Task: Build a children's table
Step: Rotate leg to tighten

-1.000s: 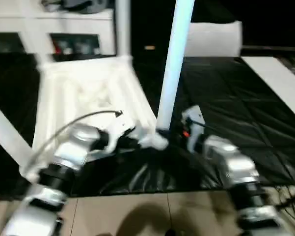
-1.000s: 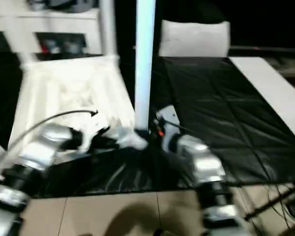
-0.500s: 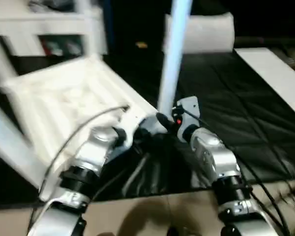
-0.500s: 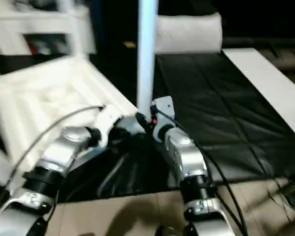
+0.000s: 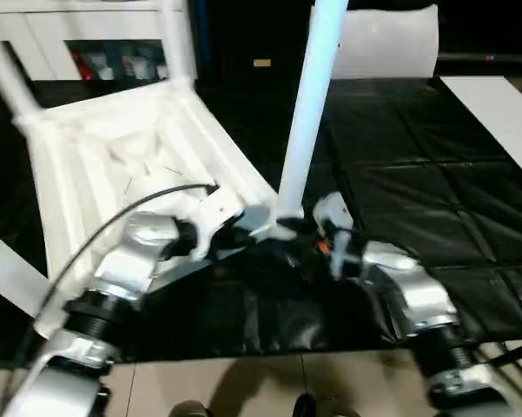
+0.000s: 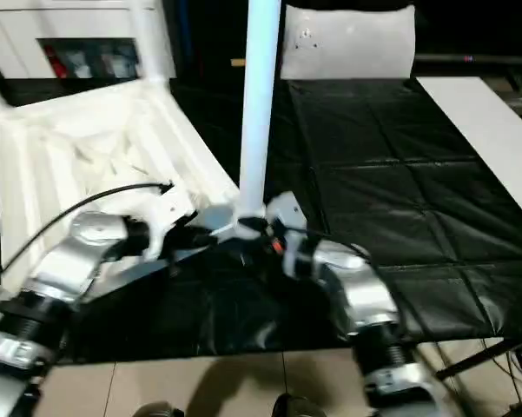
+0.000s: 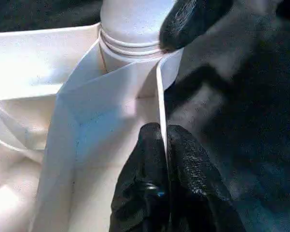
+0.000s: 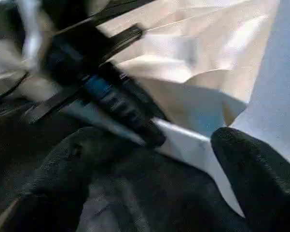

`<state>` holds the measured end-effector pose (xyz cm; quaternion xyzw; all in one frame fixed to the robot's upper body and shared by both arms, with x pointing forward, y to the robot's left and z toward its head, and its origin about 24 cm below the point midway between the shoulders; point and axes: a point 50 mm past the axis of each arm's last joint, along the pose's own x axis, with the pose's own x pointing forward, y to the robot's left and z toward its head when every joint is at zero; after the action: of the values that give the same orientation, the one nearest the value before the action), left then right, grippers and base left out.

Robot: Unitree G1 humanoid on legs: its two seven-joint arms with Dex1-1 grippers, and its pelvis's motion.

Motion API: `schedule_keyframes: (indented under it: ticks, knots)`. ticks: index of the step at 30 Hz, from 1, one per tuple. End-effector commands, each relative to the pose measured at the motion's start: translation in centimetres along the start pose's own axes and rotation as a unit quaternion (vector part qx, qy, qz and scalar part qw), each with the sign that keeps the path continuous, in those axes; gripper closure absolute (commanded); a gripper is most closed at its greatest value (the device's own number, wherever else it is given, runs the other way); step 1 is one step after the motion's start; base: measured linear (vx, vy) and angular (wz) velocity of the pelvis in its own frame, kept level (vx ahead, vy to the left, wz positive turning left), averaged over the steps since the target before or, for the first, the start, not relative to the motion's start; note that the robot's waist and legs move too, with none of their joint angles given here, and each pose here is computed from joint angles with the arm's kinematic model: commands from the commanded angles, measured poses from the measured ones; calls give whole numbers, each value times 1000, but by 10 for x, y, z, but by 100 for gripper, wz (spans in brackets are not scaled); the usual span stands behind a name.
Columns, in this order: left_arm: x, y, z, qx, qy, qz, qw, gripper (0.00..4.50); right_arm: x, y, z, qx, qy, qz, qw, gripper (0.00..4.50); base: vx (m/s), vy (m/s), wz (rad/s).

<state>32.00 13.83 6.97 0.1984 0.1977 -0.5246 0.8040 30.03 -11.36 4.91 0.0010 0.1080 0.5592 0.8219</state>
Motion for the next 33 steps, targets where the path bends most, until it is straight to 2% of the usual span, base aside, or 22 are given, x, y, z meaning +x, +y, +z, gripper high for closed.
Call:
schedule_keyframes:
  ticks: [1, 5, 9, 10, 18, 21, 24, 25, 28, 31, 33]
  knots:
    - [-2, -9, -7, 19, 25, -74, 997, 450, -24, -20, 12, -25, -1, -44, 999, 6, 0, 0, 0]
    - [-7, -11, -10, 47, 42, -113, 992, 450, -30, -20, 13, -41, 19, -2, 999, 6, 0, 0, 0]
    - [-12, -14, -12, 84, 58, -166, 981, 450, -36, -18, 15, -49, 36, 56, 997, 6, 0, 0, 0]
    - [-13, -16, -12, 102, 63, -193, 974, 450, -39, -18, 15, -52, 45, 77, 995, 6, 0, 0, 0]
    - [-13, -23, -10, 134, 65, -252, 956, 450, -39, -21, 17, -47, 54, 108, 992, 6, 0, 0, 0]
    - [-12, -24, -9, 143, 66, -261, 952, 450, -37, -18, 17, -39, 51, 128, 990, 46, 0, 0, 0]
    - [-10, -25, -8, 149, 66, -266, 950, 450, -35, -12, 15, -22, 51, 167, 984, 55, 0, 0, 0]
    - [-10, -25, -8, 150, 67, -267, 949, 450, -34, -11, 15, -18, 52, 176, 983, 83, 0, 0, 0]
    - [-10, -25, -8, 155, 69, -272, 947, 450, -34, -10, 13, -12, 56, 192, 980, 97, 0, 0, 0]
    - [-10, -25, -9, 158, 71, -274, 946, 450, -32, -9, 13, -9, 58, 199, 978, 134, 0, 0, 0]
    - [-9, -26, -9, 158, 71, -275, 946, 450, -31, -9, 12, -8, 59, 201, 978, 138, 0, 0, 0]
